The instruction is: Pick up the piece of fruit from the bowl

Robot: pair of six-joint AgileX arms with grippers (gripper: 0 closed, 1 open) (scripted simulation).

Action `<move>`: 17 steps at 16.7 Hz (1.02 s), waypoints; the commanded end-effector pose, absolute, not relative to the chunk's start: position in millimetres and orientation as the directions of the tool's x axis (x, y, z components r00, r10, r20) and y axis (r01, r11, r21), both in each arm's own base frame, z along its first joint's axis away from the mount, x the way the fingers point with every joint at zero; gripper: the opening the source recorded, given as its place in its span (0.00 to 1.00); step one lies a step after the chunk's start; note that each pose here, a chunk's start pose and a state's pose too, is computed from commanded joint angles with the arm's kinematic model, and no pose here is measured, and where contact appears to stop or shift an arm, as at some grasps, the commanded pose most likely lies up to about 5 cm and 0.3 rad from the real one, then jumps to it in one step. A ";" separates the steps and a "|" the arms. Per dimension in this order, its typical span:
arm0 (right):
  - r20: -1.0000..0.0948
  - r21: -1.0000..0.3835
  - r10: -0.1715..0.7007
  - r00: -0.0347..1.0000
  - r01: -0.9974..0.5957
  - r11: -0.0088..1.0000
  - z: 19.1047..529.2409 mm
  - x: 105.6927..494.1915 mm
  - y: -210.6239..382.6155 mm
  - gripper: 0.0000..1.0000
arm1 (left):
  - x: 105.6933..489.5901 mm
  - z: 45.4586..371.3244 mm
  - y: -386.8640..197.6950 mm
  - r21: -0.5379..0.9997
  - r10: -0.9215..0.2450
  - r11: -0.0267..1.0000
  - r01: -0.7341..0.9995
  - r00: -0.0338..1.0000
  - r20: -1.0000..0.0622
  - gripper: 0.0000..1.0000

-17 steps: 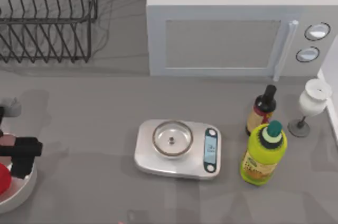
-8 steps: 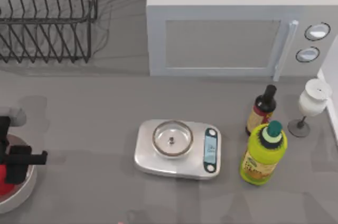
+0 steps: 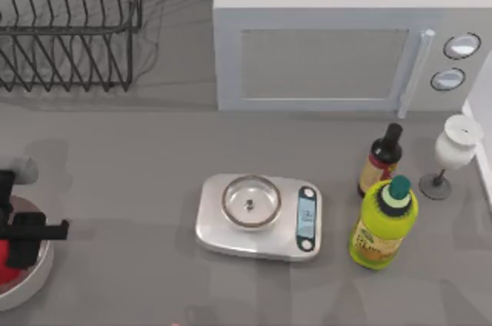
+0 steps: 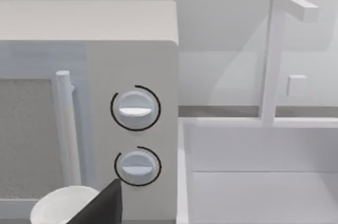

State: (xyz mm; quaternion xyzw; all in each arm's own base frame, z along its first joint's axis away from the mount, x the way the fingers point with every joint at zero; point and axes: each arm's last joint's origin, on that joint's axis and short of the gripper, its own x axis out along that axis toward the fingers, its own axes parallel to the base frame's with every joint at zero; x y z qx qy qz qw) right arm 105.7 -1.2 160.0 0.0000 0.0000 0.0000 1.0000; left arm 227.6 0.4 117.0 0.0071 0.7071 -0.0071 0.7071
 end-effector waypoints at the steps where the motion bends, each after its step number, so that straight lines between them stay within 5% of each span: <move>1: 0.000 0.000 0.000 1.000 0.000 1.000 160.0 105.7 -1.2 1.00 | 227.6 117.0 0.4 0.000 0.000 1.000 0.020 0.000 -1.000 0.25; 5: 0.000 0.000 0.000 1.000 0.000 1.000 160.0 105.7 -1.2 1.00 | 227.6 117.0 0.4 0.000 0.000 1.000 0.020 0.000 -1.000 0.00; 17: 0.000 0.000 0.000 1.000 0.000 1.000 160.0 105.7 -1.2 1.00 | 241.6 137.9 1.2 0.002 0.002 1.000 0.020 0.027 -1.000 0.00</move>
